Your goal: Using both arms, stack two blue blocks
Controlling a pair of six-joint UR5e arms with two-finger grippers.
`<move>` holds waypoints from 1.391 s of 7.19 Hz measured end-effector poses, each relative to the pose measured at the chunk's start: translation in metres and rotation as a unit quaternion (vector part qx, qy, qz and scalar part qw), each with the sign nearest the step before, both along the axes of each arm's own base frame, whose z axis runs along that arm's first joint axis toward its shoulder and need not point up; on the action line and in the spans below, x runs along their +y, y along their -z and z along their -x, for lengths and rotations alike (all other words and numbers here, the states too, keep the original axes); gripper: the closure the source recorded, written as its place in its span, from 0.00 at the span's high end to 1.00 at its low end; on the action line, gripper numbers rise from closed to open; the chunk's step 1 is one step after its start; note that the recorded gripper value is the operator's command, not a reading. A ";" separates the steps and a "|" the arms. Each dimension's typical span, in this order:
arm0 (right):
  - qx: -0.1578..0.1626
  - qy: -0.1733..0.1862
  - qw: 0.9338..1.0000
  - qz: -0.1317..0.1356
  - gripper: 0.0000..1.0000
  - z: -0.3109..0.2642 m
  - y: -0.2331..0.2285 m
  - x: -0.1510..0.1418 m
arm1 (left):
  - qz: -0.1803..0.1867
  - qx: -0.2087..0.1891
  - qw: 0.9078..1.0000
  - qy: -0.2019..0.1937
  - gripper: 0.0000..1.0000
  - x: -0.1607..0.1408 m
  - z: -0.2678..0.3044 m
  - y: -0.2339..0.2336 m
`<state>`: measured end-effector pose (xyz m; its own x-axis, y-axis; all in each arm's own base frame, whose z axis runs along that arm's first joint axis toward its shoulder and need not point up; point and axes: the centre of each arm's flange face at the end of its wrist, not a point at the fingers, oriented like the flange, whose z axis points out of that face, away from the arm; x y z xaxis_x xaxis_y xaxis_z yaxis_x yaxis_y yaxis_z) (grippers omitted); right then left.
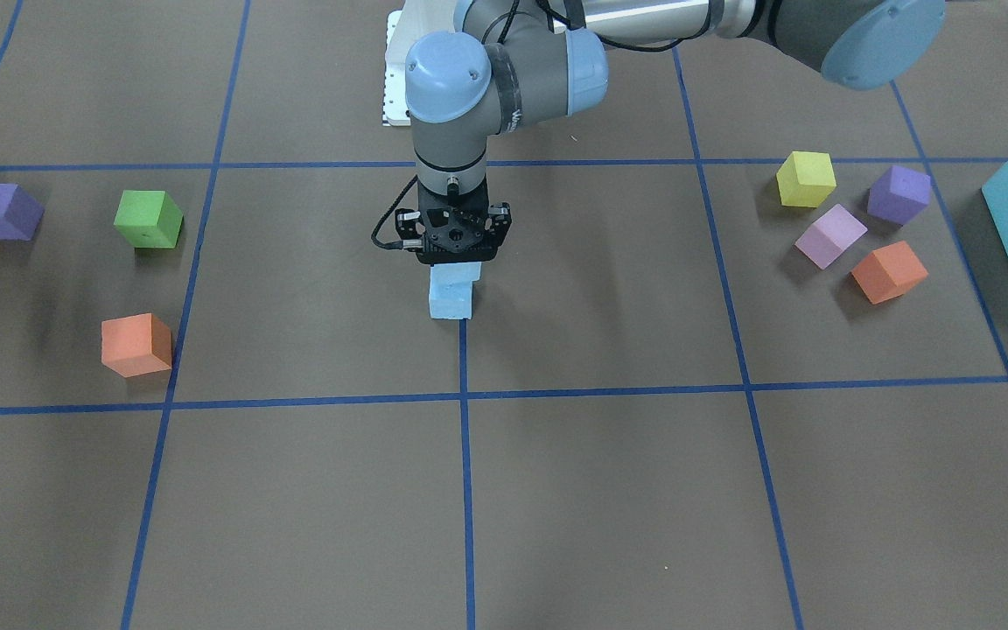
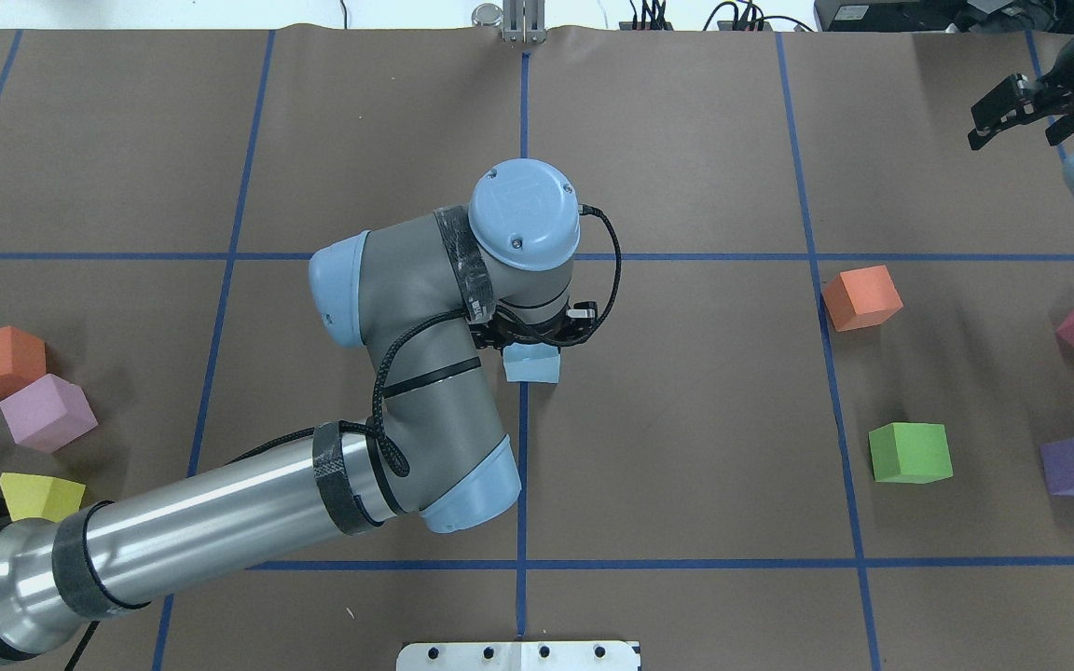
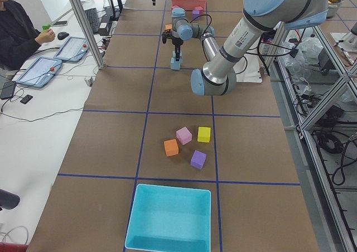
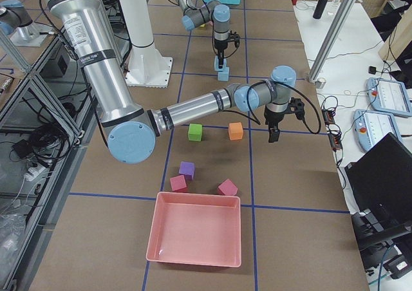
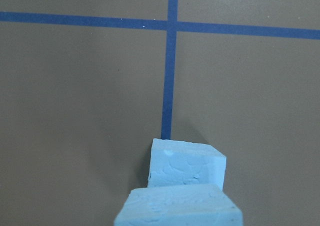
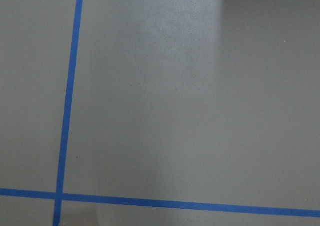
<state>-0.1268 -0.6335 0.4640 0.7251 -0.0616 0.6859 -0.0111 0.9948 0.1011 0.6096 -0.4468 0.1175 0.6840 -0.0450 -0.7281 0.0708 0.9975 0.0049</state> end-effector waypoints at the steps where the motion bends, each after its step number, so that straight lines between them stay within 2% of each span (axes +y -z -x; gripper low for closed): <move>1: 0.000 0.000 1.000 0.000 1.00 0.000 0.000 0.000 | -0.001 0.000 1.000 0.000 0.46 -0.001 0.000 0.001; 2: 0.000 0.000 1.000 0.000 1.00 0.000 0.000 0.000 | -0.002 0.001 1.000 0.002 0.47 -0.003 0.001 0.003; 4: 0.000 0.000 1.000 0.000 1.00 0.000 0.000 0.000 | -0.002 0.000 1.000 0.005 0.79 -0.009 0.002 0.003; 6: 0.000 -0.001 1.000 0.000 1.00 0.000 0.001 0.000 | -0.002 0.001 1.000 0.006 0.97 -0.009 0.001 0.005; 9: 0.000 -0.001 1.000 0.000 1.00 0.000 0.001 0.000 | -0.005 0.007 1.000 0.012 0.98 -0.018 0.014 0.013; 10: 0.000 -0.001 1.000 0.001 1.00 0.000 0.000 0.001 | -0.010 0.017 1.000 0.020 0.98 -0.046 0.047 0.021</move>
<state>-0.1267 -0.6329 0.4644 0.7250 -0.0581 0.6863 -0.0134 0.9951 0.0983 0.5628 -0.4927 0.0964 0.6567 -0.0569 -0.7520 0.1112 0.9936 0.0219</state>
